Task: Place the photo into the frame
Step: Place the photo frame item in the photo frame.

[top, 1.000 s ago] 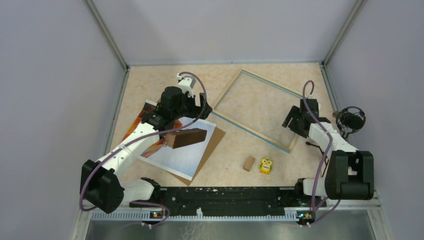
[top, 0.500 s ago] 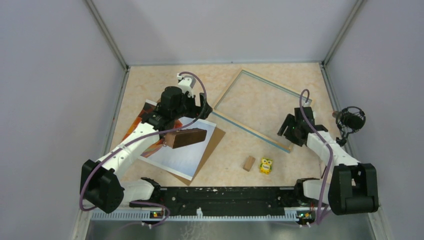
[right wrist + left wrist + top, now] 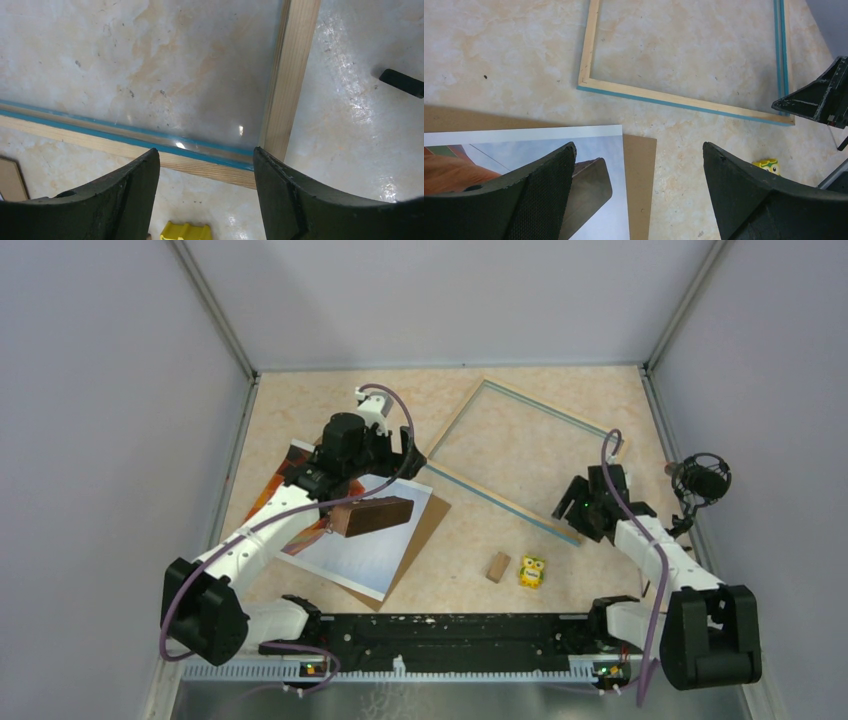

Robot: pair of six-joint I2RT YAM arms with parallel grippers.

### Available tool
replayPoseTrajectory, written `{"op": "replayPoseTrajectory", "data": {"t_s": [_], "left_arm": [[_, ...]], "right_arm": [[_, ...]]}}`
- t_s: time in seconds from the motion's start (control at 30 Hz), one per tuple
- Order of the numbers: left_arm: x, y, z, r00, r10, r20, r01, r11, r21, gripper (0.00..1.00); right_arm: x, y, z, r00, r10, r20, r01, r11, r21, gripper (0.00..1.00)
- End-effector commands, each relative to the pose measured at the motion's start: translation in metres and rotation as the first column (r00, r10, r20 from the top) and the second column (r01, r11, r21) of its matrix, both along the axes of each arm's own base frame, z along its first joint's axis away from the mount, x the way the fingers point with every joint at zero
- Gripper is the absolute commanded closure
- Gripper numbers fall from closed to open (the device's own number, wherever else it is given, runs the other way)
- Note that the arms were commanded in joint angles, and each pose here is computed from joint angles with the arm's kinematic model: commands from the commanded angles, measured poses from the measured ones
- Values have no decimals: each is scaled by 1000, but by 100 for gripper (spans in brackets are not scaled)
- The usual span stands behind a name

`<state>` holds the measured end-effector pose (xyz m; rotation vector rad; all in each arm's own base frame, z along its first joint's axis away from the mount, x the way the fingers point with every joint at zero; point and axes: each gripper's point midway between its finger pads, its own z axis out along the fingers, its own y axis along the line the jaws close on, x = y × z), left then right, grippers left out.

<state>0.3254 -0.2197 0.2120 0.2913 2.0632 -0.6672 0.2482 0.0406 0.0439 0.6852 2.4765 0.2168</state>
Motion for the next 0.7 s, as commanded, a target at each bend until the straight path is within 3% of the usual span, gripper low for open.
{"op": "replayPoseTrajectory", "data": {"t_s": [0.0, 0.23, 0.53, 0.67], "left_arm": [[5, -4, 7, 999, -8, 32, 8, 1000, -24, 2], [5, -5, 6, 999, -8, 31, 9, 1000, -22, 2], [5, -5, 6, 1000, -12, 28, 12, 1000, -24, 2], [4, -6, 8, 999, -16, 30, 17, 999, -28, 2]], "right_arm": [[0, 8, -10, 1000, 0, -12, 1, 999, 34, 32], [7, -2, -7, 1000, -14, -9, 13, 1000, -25, 32], [20, -5, 43, 994, 26, 107, -20, 998, -60, 31], [37, -14, 61, 991, 50, 124, -33, 990, -134, 28]]}}
